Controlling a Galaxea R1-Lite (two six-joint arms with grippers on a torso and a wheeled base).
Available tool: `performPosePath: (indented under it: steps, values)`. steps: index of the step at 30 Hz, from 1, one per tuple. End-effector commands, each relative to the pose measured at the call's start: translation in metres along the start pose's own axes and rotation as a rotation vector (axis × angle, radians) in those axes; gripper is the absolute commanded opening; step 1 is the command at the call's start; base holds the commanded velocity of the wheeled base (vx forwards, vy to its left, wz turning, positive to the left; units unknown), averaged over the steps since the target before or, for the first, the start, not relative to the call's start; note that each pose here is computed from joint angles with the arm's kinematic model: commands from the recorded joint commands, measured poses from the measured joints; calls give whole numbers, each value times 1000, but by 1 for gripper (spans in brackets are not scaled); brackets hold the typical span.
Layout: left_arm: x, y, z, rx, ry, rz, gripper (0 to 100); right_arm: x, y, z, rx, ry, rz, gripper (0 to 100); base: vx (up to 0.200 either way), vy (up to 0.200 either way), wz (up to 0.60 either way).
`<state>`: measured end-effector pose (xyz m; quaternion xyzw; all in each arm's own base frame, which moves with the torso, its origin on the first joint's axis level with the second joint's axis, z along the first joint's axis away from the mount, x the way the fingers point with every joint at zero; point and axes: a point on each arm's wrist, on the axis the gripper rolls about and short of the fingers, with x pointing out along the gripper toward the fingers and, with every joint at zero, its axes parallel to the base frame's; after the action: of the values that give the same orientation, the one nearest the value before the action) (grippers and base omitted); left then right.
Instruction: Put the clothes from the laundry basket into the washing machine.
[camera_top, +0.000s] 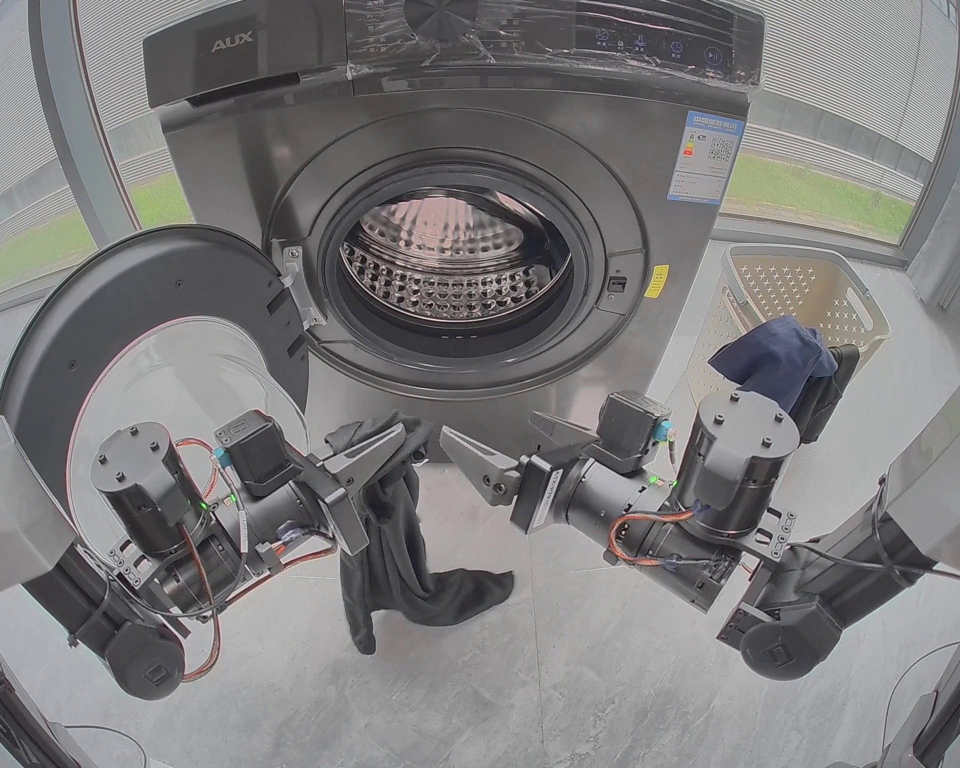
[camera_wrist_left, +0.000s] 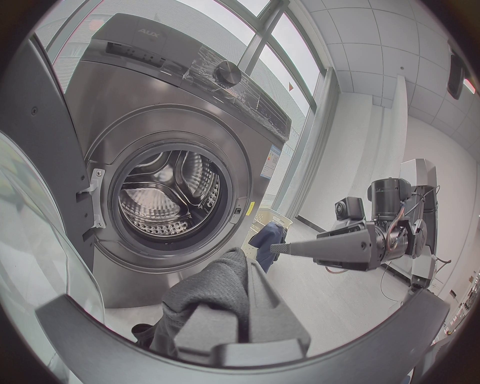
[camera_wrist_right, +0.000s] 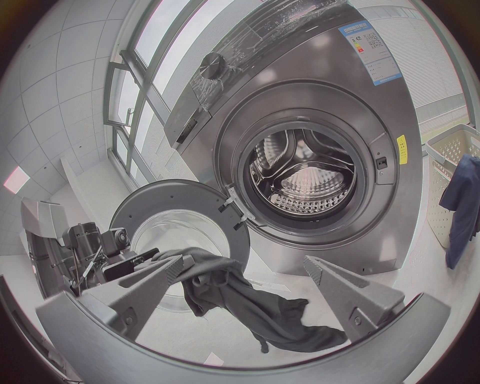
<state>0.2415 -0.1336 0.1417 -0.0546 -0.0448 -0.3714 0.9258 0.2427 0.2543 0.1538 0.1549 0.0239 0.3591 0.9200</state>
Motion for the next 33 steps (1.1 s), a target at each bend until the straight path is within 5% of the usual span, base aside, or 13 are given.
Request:
performPosePath:
  steps: [1,17,33]
  values:
    - [1,0,3,1,-18,-2,0,0,-2,-6,-2,21,-6,100,0,0,0]
    - [-2,-5,21,5,-79,-21,0,-1,-8,-20,-46,67,-22,100,0,0,0]
    - [-11,-14,44,18,-159,-62,0,11,-63,-18,-93,52,-154,100,0,0,0]
